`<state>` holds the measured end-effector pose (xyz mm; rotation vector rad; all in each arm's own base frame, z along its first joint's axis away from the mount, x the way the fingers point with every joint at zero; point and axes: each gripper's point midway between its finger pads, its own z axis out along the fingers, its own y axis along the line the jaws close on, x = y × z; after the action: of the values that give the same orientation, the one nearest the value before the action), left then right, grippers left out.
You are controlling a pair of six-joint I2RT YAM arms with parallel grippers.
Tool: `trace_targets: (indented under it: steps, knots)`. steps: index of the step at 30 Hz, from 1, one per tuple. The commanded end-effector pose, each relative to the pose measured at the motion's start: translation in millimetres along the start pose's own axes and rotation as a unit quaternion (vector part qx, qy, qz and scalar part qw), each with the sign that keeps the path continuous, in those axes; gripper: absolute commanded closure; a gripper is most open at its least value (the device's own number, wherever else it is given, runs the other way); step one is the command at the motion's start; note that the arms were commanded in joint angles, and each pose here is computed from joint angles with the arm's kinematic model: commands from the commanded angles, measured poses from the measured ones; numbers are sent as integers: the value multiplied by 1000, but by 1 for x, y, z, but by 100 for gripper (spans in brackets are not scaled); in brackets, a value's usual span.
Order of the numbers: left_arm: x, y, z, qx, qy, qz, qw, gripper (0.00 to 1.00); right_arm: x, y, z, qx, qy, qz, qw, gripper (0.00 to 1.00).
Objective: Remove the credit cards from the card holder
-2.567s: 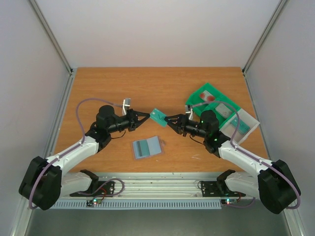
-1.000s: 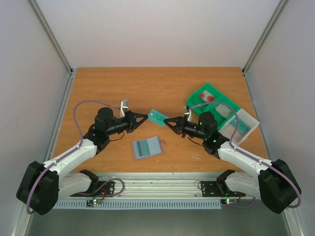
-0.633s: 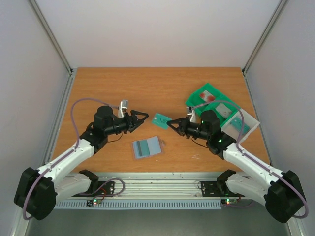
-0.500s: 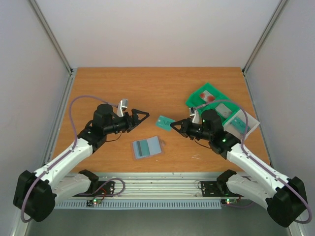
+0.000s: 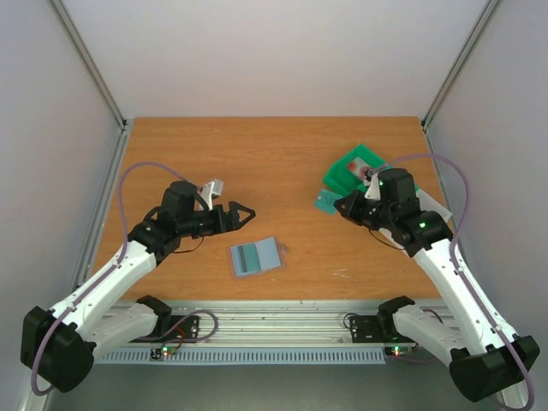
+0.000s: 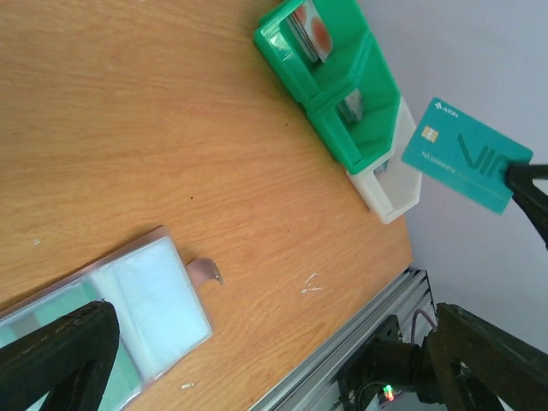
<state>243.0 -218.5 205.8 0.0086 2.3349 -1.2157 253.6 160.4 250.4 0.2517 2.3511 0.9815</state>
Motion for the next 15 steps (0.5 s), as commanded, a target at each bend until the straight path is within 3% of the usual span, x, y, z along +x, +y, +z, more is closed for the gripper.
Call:
trace_targets:
  steps: [1, 7, 15]
  knots:
    - [5, -7, -7, 5, 13, 31, 999, 1, -7, -44, -18, 91, 12, 7, 996, 99]
    - [18, 3, -6, -6, 38, 44, 998, 1, -46, -93, -49, 160, -22, 79, 984, 99]
    - [26, 8, -4, -4, 58, 49, 997, 1, -89, -152, -64, 164, -80, 182, 966, 99]
